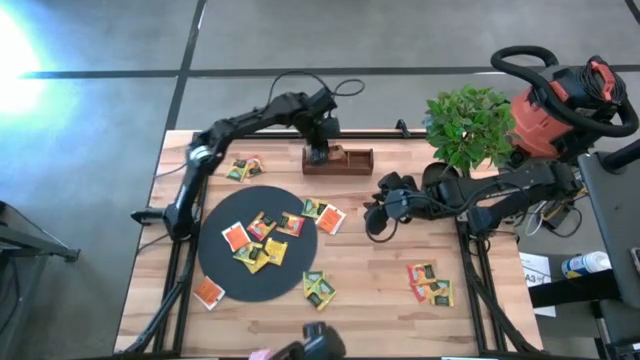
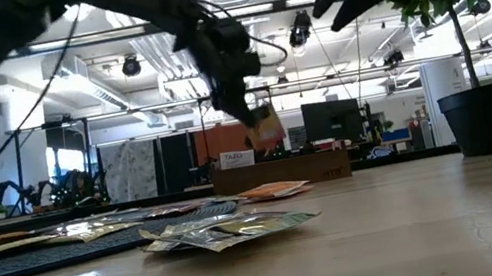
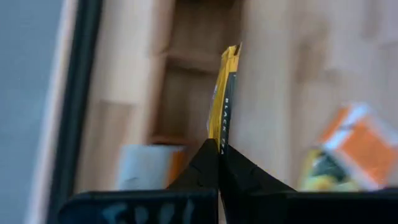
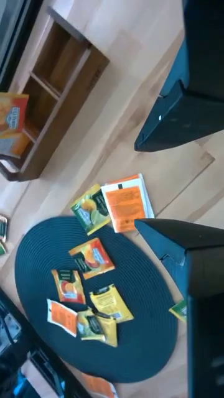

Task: Pick & Place Tea
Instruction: Put the yellow tea bag into the middle section of the wooden organizer

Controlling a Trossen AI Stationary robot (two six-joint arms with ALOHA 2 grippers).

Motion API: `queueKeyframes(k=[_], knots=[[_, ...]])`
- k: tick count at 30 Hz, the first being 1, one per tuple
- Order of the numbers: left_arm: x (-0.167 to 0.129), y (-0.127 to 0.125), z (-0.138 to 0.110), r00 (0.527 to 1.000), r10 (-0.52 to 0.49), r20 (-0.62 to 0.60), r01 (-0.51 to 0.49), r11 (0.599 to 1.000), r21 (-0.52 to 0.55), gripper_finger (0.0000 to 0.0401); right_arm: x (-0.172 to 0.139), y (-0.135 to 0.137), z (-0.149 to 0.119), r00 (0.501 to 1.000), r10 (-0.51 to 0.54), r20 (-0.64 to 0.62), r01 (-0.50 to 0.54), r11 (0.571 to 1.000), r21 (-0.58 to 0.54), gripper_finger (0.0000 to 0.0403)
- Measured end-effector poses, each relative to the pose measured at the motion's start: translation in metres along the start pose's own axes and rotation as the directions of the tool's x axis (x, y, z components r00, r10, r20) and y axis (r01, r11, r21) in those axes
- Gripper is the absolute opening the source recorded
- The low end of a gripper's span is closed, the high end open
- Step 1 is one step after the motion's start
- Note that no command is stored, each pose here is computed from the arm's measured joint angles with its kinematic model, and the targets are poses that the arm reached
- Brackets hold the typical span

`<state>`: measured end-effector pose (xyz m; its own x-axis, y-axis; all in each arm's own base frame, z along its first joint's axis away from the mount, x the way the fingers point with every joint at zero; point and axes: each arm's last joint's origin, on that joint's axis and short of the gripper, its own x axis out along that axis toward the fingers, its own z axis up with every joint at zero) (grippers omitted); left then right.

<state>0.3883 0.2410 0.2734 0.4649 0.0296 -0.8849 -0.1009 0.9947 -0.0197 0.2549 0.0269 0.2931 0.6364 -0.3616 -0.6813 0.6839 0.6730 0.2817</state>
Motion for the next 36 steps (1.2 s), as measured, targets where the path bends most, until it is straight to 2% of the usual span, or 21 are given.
queueKeyframes(k=[2,8,17,27,32,36], knots=[[0.008,0.007,0.005,0.998,0.047,-0.039,-0.045,0.999,0.03,0.0,0.001,-0.002,0.0,1.0,-0.014,-0.007,0.014,1.0,0.012,0.0178],[0.024,0.018,0.02,0.994,0.106,-0.026,-0.104,0.991,0.089,0.0,0.003,-0.007,0.0,0.998,-0.05,-0.025,0.052,0.997,0.059,0.0178],[0.032,0.015,0.012,0.989,0.068,-0.128,-0.059,0.995,0.074,0.0,0.002,-0.011,-0.003,0.995,-0.084,-0.054,0.089,0.992,0.093,0.0174],[0.046,0.009,0.005,0.984,0.049,-0.169,-0.035,0.996,0.085,0.0,0.003,-0.011,-0.004,0.994,-0.088,-0.058,0.093,0.992,0.09,0.0173],[0.057,0.009,-0.003,0.975,0.051,-0.216,-0.034,0.996,0.081,0.0,0.004,-0.012,-0.005,0.994,-0.093,-0.061,0.098,0.991,0.087,0.0175],[0.057,0.011,-0.002,0.976,0.082,-0.201,-0.066,0.994,0.085,0.0,0.006,-0.014,-0.008,0.993,-0.1,-0.067,0.105,0.991,0.084,0.0176]])
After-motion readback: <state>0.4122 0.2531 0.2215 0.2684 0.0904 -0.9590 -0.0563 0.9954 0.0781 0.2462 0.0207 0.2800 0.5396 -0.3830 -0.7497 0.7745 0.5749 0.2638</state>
